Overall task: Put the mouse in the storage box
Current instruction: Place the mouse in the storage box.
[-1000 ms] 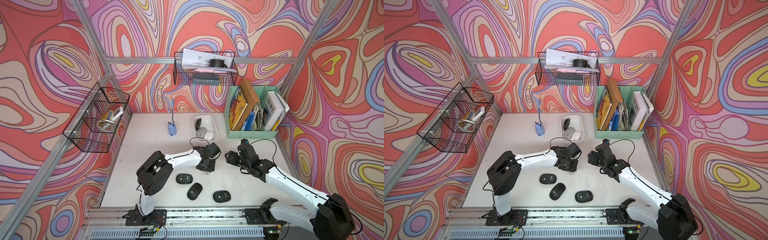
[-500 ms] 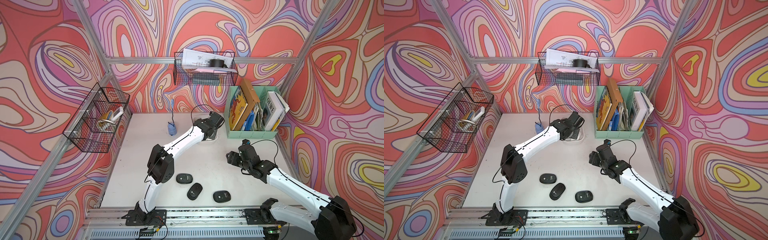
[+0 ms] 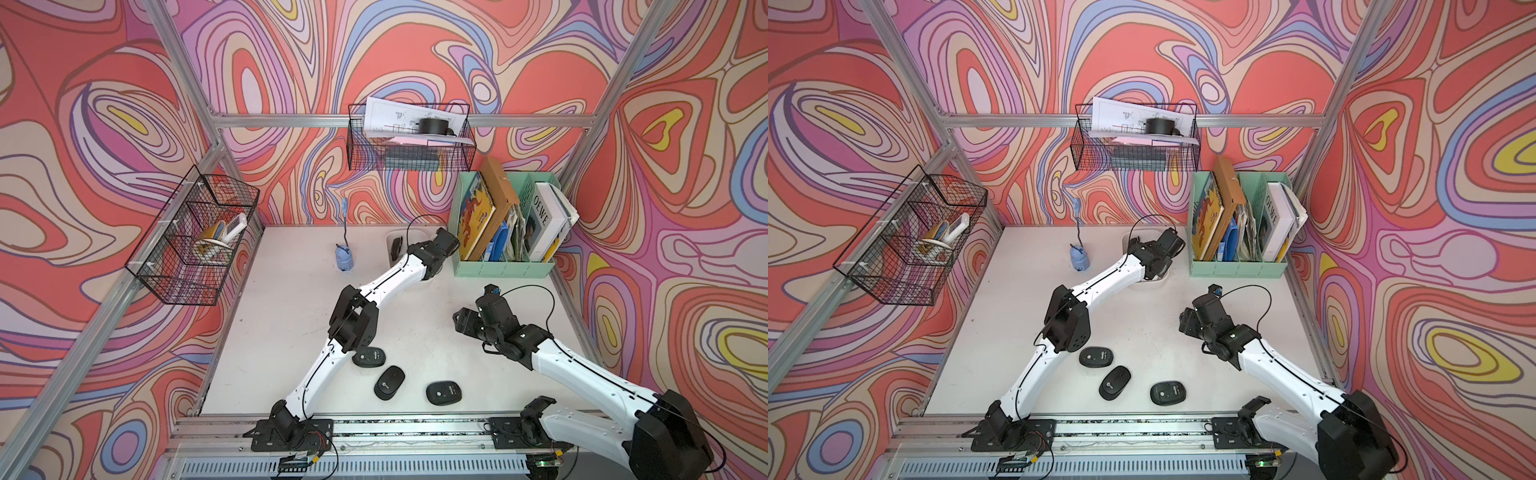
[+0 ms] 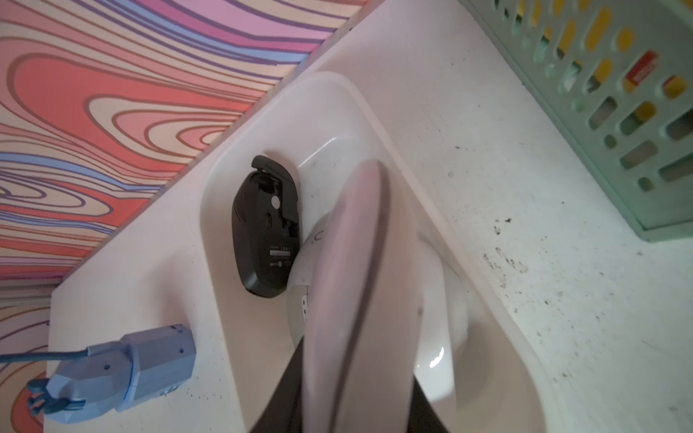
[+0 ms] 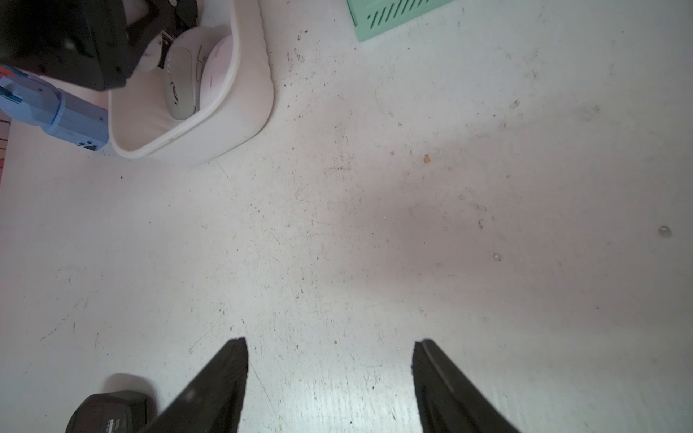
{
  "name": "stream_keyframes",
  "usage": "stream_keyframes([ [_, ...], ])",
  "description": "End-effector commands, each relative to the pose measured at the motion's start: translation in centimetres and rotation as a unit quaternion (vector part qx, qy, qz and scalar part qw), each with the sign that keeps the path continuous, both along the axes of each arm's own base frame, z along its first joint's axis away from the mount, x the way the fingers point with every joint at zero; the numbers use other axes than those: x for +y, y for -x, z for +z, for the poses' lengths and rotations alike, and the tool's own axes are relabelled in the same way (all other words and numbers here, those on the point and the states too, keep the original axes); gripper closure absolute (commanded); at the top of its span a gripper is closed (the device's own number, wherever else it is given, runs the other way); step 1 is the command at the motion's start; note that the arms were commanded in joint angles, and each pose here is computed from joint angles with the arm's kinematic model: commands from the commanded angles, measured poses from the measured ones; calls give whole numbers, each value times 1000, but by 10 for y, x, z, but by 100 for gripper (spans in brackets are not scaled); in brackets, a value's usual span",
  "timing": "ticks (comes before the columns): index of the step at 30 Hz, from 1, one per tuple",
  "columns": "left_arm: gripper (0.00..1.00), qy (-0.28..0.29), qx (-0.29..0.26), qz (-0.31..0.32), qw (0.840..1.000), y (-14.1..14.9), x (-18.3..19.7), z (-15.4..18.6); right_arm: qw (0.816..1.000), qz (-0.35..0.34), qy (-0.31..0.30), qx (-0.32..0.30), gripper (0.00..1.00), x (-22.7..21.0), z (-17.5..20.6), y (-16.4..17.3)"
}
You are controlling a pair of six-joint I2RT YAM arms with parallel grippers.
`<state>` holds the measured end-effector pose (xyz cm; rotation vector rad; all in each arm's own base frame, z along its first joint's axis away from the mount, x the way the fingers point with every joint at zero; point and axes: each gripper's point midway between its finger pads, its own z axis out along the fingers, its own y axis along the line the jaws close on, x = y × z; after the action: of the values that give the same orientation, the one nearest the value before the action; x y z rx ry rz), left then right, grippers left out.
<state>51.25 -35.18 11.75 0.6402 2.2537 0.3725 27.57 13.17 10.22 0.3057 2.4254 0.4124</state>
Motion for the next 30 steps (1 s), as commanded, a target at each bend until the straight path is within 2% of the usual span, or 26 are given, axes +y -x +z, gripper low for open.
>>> stream_keyframes([
  [1,84,-38,-49,-5,998,-24,3,5,1000,2,-3,4,29,2,-6,1],
  [9,83,-50,-85,-12,995,-60,6,-1,1000,-2,-9,13,29,2,-13,6],
  [18,76,-106,-122,-57,985,-85,2,-16,1000,-7,-13,19,29,-1,-17,10],
  [28,71,-131,-91,-57,986,-93,24,-46,1000,-9,-13,25,29,0,-20,10],
  [30,59,-136,-88,-59,985,-93,26,-50,1000,-8,-13,27,29,1,-22,10],
])
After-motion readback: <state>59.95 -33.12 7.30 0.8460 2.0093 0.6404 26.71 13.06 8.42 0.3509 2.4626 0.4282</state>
